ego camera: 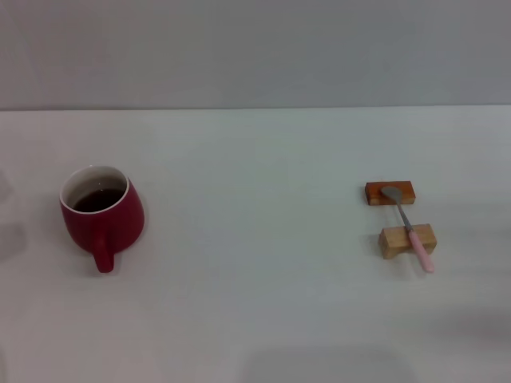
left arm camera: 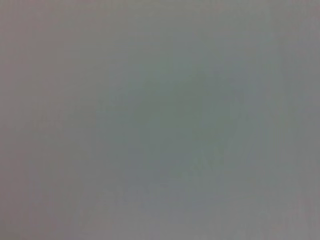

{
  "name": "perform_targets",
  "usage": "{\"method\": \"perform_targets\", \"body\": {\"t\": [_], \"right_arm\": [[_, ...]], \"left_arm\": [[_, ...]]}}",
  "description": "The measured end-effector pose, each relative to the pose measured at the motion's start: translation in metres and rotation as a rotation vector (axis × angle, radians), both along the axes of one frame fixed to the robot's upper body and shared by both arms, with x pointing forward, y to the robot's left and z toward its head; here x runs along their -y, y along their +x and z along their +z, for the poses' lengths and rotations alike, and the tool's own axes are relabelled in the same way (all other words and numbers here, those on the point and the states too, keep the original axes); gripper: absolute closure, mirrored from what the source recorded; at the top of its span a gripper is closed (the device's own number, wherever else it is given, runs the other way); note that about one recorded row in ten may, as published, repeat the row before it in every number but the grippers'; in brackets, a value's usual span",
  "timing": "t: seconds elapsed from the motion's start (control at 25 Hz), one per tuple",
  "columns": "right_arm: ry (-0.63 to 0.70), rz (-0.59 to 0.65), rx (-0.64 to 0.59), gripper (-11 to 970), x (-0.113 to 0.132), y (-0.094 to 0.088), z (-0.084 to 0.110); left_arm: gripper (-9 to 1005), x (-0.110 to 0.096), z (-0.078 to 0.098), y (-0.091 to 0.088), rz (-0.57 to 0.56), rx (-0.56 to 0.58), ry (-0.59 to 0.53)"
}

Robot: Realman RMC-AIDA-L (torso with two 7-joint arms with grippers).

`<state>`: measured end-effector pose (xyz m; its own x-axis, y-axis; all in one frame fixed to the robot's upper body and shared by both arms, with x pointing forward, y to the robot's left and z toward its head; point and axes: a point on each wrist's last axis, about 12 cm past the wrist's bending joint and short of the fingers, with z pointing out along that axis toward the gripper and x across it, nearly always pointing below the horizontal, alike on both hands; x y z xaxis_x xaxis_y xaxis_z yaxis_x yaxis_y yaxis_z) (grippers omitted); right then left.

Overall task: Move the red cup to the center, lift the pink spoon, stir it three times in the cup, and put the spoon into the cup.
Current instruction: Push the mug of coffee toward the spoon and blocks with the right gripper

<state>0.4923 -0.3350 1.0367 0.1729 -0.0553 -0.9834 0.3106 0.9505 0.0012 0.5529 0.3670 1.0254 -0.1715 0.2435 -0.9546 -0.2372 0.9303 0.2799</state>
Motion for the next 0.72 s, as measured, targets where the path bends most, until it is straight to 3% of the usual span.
{"method": "perform_targets", "body": {"t": [0.28,0.72], "right_arm": [[-0.051,-0.018,-0.011,336,0.001,0.001,0.002],[-0.026,-0.04,-0.017,337,0.007,0.01,0.004]], "left_arm": [[869,0.0,-0.015,-0.018,-0.097,-0.083,0.082],[997,0.019,-0.03,-0.033,-0.258,-0.156,0.155]]}}
